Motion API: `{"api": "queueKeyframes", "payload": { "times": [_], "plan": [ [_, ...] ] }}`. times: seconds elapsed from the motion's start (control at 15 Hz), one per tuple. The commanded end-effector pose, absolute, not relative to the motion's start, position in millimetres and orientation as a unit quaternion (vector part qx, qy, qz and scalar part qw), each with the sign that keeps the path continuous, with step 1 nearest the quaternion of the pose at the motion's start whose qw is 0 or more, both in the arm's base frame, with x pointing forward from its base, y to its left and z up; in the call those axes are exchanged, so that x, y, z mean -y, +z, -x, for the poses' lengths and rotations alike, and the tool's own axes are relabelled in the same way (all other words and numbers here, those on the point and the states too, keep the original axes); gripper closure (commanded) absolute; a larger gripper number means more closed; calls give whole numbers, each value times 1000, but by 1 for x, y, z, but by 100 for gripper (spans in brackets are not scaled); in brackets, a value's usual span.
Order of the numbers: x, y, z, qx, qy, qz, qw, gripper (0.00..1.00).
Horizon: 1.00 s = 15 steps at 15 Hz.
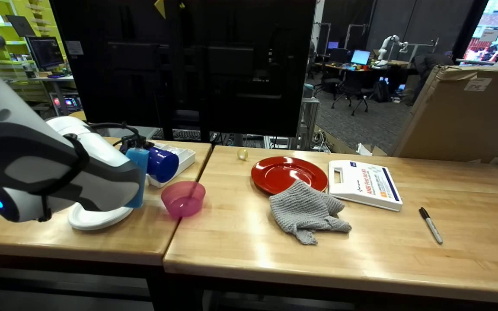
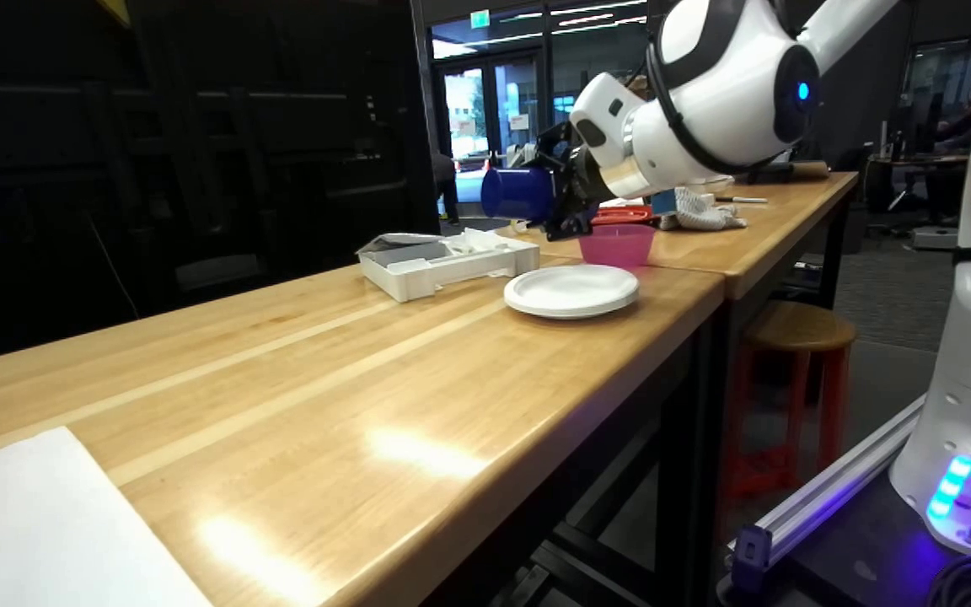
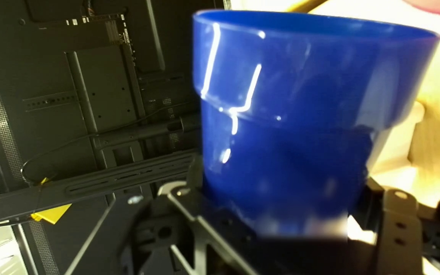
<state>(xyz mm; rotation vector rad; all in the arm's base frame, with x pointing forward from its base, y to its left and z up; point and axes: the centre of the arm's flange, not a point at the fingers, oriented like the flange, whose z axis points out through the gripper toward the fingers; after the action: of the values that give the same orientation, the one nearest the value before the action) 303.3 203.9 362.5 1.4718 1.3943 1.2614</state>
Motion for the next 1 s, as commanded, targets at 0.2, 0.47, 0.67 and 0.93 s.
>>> {"api": "queueKeyframes", "payload": {
  "times": [0.2, 0.47, 0.67, 0.93],
  "plan": [
    [-190, 359, -286, -529, 508, -587, 342, 42],
    [-184, 360, -287, -519, 520, -592, 333, 42],
    [-176, 358, -288, -510, 525, -596, 329, 42],
    [-170, 357, -290, -503, 529, -600, 328, 42]
  ]
}}
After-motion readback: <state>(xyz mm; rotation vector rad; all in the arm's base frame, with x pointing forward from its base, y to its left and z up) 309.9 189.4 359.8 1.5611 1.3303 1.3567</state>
